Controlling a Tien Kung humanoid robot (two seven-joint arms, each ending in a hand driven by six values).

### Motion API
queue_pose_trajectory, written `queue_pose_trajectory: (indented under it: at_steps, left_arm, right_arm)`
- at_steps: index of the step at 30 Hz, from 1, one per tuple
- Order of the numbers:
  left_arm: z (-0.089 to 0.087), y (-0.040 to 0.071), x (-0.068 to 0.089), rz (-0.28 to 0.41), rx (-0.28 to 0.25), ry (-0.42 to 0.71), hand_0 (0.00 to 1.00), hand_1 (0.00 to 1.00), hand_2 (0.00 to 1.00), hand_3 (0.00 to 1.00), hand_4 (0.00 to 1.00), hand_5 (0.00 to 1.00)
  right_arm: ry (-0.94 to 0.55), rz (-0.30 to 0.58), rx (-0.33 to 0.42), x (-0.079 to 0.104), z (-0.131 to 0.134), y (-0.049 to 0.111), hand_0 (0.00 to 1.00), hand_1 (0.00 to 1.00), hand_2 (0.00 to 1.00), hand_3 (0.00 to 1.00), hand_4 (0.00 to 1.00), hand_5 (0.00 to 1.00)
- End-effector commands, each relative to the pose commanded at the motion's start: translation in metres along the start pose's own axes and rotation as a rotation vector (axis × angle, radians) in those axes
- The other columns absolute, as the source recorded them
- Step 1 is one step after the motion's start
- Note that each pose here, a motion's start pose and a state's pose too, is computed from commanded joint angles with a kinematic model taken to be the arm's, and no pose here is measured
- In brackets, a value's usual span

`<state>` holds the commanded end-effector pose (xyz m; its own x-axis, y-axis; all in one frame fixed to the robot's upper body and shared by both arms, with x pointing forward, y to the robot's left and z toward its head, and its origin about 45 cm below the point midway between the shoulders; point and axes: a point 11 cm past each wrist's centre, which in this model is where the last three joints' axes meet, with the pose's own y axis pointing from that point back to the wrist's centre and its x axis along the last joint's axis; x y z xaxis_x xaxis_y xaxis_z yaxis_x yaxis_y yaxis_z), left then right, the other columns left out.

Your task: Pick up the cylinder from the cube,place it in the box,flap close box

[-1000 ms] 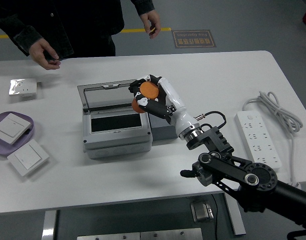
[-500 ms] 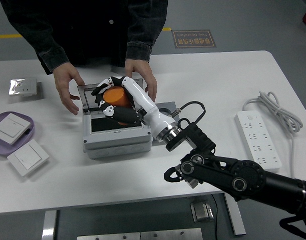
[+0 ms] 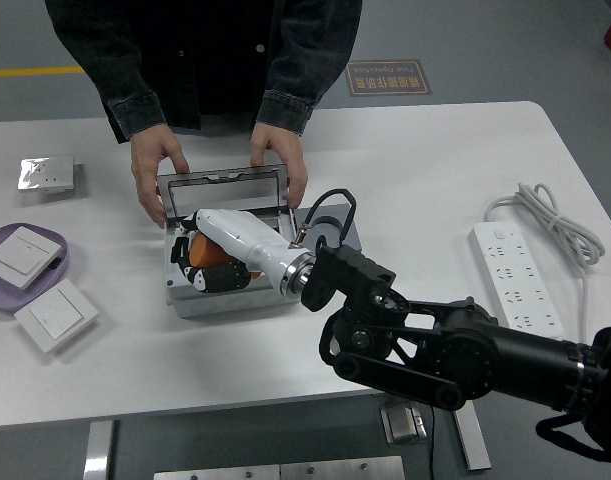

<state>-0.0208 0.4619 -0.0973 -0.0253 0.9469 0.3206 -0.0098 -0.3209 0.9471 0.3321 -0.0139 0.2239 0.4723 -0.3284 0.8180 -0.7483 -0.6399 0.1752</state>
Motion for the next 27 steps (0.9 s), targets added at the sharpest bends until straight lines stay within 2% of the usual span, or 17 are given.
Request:
queue_pose_trajectory:
  at_steps: [4, 5, 10, 11, 16, 17, 22, 23, 27]
  left_arm:
    - [-0.001, 0.0, 0.001, 0.002, 0.002, 0.0, 0.616, 0.544, 0.532, 0.614, 0.686, 0.228]
    - [-0.001, 0.0, 0.001, 0.002, 0.002, 0.0, 0.616, 0.543, 0.532, 0.614, 0.685, 0.228]
    - [-0.001, 0.0, 0.001, 0.001, 0.002, 0.001, 0.616, 0.543, 0.532, 0.614, 0.685, 0.228]
    - [-0.001, 0.0, 0.001, 0.001, 0.002, 0.001, 0.616, 0.543, 0.532, 0.615, 0.686, 0.227]
    - [0.001, 0.0, 0.001, 0.001, -0.001, 0.001, 0.616, 0.543, 0.532, 0.615, 0.686, 0.227]
    - [0.001, 0.0, 0.001, 0.001, -0.001, 0.0, 0.616, 0.543, 0.532, 0.614, 0.686, 0.226]
    - [-0.001, 0.0, 0.002, 0.003, 0.002, 0.0, 0.616, 0.543, 0.532, 0.614, 0.686, 0.226]
    - [-0.001, 0.0, 0.002, 0.003, 0.002, 0.0, 0.616, 0.543, 0.532, 0.615, 0.686, 0.226]
    - [0.0, 0.0, 0.002, 0.003, 0.001, 0.0, 0.616, 0.543, 0.532, 0.615, 0.686, 0.226]
  right_arm:
    - [0.102, 0.034, -0.039, 0.003, 0.008, -0.003, 0.011, 0.151, 0.413, 0.353, 0.05, 0.002]
    - [0.123, 0.042, -0.041, 0.003, 0.009, -0.004, 0.067, 0.199, 0.435, 0.374, 0.067, 0.002]
    - [0.167, 0.047, -0.04, -0.005, 0.016, -0.009, 0.067, 0.199, 0.435, 0.374, 0.067, 0.002]
    - [0.164, 0.048, -0.038, -0.006, 0.017, -0.01, 0.244, 0.313, 0.438, 0.38, 0.113, 0.002]
    - [0.146, 0.062, -0.028, -0.011, 0.021, -0.015, 0.244, 0.313, 0.438, 0.38, 0.113, 0.002]
    - [0.146, 0.064, -0.027, -0.012, 0.021, -0.015, 0.621, 0.551, 0.519, 0.514, 0.23, 0.002]
    - [0.158, 0.067, -0.028, -0.013, 0.024, -0.017, 0.621, 0.551, 0.519, 0.514, 0.23, 0.002]
    - [0.16, 0.068, -0.029, -0.013, 0.024, -0.017, 0.673, 0.651, 0.614, 0.66, 0.394, 0.042]
    - [0.174, 0.068, -0.037, -0.014, 0.026, -0.018, 0.673, 0.651, 0.614, 0.66, 0.394, 0.042]
